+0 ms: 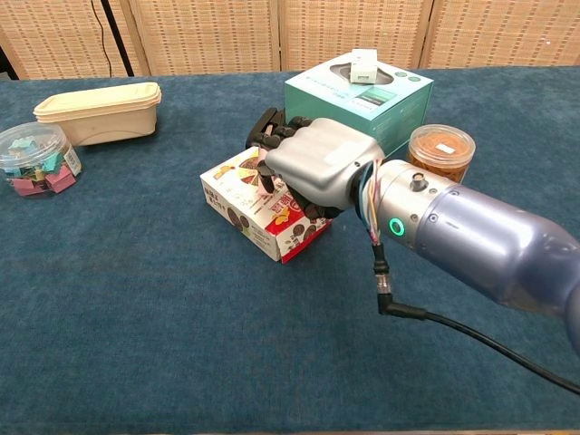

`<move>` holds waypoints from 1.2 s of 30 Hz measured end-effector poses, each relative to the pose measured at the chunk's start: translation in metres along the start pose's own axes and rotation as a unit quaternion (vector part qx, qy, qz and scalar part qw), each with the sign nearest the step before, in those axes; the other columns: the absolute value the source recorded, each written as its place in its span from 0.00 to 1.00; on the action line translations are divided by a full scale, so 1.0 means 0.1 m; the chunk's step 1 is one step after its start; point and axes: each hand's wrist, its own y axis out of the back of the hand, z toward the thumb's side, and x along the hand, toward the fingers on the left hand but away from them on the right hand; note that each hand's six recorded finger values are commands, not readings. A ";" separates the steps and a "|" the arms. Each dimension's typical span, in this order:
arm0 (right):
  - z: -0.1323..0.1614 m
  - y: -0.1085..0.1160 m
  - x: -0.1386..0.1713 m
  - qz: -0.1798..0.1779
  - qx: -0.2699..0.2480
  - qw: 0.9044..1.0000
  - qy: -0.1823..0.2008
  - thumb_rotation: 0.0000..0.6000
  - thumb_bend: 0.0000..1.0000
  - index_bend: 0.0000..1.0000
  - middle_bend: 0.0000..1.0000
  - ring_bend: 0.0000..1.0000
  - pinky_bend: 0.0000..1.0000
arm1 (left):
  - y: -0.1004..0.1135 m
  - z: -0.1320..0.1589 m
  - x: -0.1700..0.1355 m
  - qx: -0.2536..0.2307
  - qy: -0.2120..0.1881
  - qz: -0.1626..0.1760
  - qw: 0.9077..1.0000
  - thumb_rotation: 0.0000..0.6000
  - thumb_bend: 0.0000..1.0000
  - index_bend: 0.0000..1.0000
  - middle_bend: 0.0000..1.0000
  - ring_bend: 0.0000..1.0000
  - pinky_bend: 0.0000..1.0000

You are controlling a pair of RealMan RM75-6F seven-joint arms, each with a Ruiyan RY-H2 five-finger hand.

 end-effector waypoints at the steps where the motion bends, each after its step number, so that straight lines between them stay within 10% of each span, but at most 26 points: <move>1: -0.01 0.00 0.00 0.000 0.001 1.000 -0.001 1.00 1.00 0.30 0.00 0.00 0.00 | 0.00 0.00 0.00 0.000 0.000 0.000 1.000 1.00 0.19 0.00 0.00 0.00 0.00; 36: 0.18 -0.01 -0.02 -0.014 0.050 0.999 0.014 1.00 1.00 0.30 0.00 0.00 0.00 | 0.00 0.00 -0.02 -0.004 -0.003 -0.002 1.000 1.00 0.19 0.00 0.00 0.00 0.00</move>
